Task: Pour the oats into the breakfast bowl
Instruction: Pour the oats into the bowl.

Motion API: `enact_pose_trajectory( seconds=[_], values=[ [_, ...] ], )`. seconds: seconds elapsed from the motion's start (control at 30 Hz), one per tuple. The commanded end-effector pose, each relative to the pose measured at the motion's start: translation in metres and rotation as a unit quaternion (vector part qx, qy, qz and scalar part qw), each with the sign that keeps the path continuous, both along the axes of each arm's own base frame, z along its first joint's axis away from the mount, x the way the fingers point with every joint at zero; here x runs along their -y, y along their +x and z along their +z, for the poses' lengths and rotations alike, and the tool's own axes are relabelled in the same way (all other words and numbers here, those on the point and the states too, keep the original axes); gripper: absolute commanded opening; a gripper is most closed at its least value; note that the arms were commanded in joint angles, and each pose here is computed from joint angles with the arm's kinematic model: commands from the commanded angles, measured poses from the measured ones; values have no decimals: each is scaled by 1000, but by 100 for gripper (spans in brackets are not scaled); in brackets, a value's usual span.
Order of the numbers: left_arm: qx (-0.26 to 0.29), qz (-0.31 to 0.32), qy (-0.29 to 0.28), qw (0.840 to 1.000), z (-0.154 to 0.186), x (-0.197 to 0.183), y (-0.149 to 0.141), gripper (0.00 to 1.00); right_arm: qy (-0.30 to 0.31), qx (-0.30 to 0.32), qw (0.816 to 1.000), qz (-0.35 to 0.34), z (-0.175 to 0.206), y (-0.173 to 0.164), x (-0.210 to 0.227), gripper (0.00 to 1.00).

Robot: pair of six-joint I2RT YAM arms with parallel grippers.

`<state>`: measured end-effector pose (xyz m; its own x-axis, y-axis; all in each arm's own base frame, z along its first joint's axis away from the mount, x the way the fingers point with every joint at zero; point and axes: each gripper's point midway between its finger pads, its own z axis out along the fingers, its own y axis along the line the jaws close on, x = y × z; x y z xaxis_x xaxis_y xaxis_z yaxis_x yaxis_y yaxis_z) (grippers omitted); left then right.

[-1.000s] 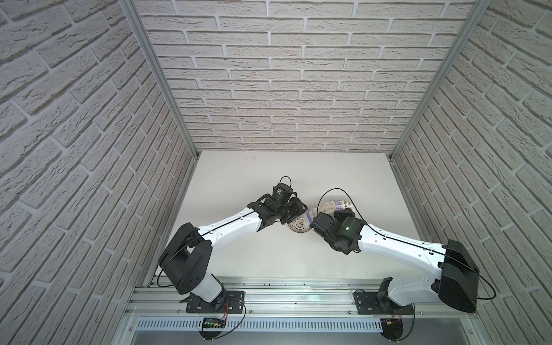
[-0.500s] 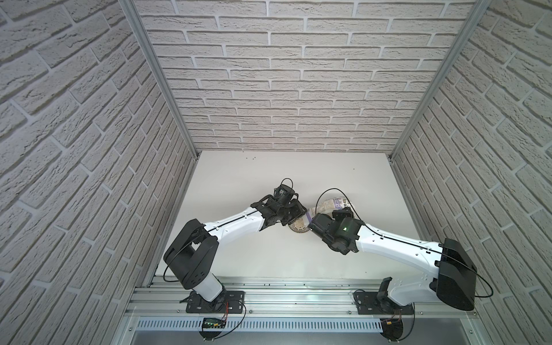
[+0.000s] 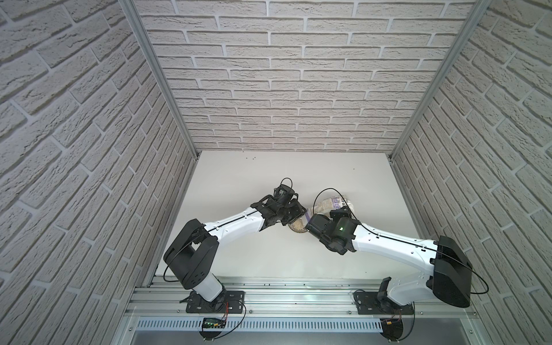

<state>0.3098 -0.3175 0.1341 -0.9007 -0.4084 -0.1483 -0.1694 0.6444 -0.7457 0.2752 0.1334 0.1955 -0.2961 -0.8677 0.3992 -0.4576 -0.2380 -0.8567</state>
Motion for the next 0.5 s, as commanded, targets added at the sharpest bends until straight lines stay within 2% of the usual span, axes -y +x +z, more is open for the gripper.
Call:
enact_pose_trajectory(
  seconds=[0.0,0.47],
  values=[
    [9,0,-8,1000,0,1,3,34,21,116,993,-24,54,7,-3,4],
    [6,6,-8,1000,-5,-4,6,20,4,123,992,-21,61,6,-7,4]
  ],
)
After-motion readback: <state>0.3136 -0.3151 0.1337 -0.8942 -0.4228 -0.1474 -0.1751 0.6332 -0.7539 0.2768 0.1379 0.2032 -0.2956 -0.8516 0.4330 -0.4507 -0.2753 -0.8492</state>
